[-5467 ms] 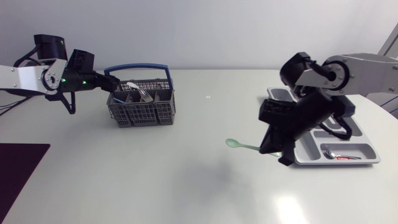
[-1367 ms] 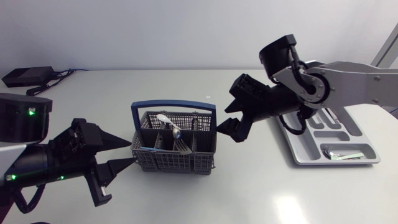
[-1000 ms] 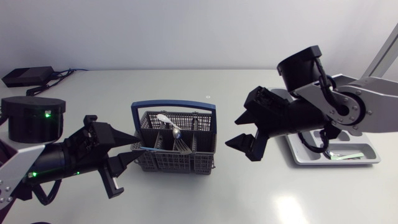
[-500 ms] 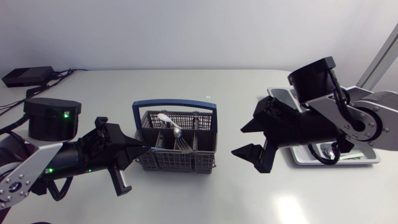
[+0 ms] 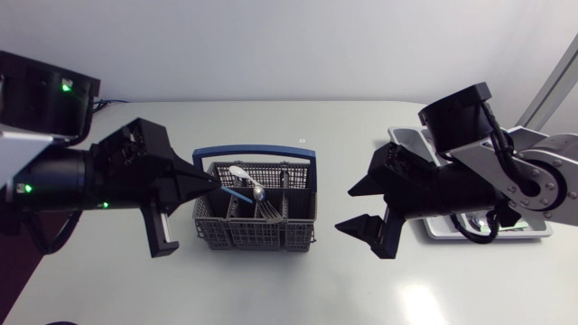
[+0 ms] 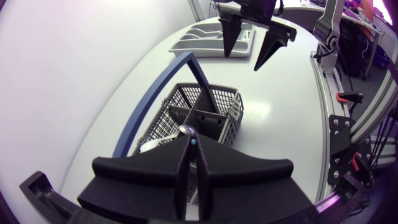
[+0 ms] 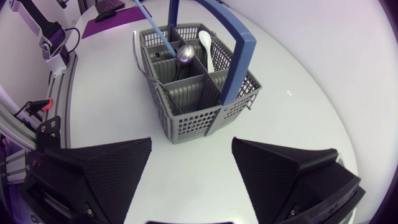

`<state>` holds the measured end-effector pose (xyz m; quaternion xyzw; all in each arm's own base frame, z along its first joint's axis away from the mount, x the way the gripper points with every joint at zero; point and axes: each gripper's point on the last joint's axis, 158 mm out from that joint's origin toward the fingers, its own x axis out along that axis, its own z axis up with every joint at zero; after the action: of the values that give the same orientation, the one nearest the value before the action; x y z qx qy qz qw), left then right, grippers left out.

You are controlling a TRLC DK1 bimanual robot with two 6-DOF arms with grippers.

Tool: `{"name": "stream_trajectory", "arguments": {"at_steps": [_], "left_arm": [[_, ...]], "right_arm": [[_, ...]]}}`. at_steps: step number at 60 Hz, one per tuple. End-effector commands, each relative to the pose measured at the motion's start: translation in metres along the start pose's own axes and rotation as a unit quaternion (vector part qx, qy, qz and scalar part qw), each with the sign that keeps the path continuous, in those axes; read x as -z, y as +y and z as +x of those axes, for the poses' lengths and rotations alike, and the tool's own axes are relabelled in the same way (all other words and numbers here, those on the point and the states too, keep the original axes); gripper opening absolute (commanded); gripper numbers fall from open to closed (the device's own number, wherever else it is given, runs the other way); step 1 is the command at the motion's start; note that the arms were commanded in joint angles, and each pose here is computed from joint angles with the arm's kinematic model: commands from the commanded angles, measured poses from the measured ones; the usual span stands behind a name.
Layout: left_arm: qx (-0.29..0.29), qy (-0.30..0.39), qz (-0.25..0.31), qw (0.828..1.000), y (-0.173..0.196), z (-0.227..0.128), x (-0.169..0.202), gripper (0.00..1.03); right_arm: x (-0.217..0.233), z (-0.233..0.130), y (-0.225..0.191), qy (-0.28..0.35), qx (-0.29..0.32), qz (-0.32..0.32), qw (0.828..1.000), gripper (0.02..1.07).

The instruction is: Unload the cutlery basket into the drawer organizer.

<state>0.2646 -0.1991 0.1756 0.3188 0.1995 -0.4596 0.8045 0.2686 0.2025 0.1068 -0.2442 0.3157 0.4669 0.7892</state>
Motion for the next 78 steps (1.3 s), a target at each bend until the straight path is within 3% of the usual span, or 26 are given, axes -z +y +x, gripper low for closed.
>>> {"name": "stream_trajectory", "arguments": {"at_steps": [1, 22, 31, 44, 55, 68, 78], "left_arm": [[0.000, -0.012, 0.024, 1.000, 0.007, -0.013, -0.022, 0.03], [0.017, -0.002, 0.019, 1.000, 0.016, -0.057, -0.061, 0.03], [0.059, -0.024, -0.010, 0.998, 0.008, -0.074, -0.087, 0.03], [0.138, -0.041, -0.049, 0.988, -0.015, -0.064, -0.104, 0.03], [0.180, -0.041, -0.071, 0.980, -0.024, -0.047, -0.108, 0.03], [0.210, -0.048, -0.091, 0.972, -0.030, -0.039, -0.123, 0.03], [0.217, -0.044, -0.097, 0.970, -0.031, -0.032, -0.126, 0.03]], "right_arm": [[0.006, -0.001, 0.011, 0.004, -0.011, -0.001, 1.000, 0.95], [-0.033, -0.018, 0.024, -0.037, -0.013, -0.034, 0.999, 0.95], [-0.073, -0.028, 0.040, -0.075, -0.024, -0.056, 0.995, 0.95], [-0.109, -0.033, 0.063, -0.104, -0.050, -0.077, 0.990, 0.95], [-0.114, -0.031, 0.078, -0.105, -0.074, -0.080, 0.988, 0.94], [-0.102, -0.014, 0.076, -0.098, -0.081, -0.076, 0.989, 0.73], [-0.099, -0.011, 0.072, -0.100, -0.083, -0.070, 0.989, 0.28]]}}
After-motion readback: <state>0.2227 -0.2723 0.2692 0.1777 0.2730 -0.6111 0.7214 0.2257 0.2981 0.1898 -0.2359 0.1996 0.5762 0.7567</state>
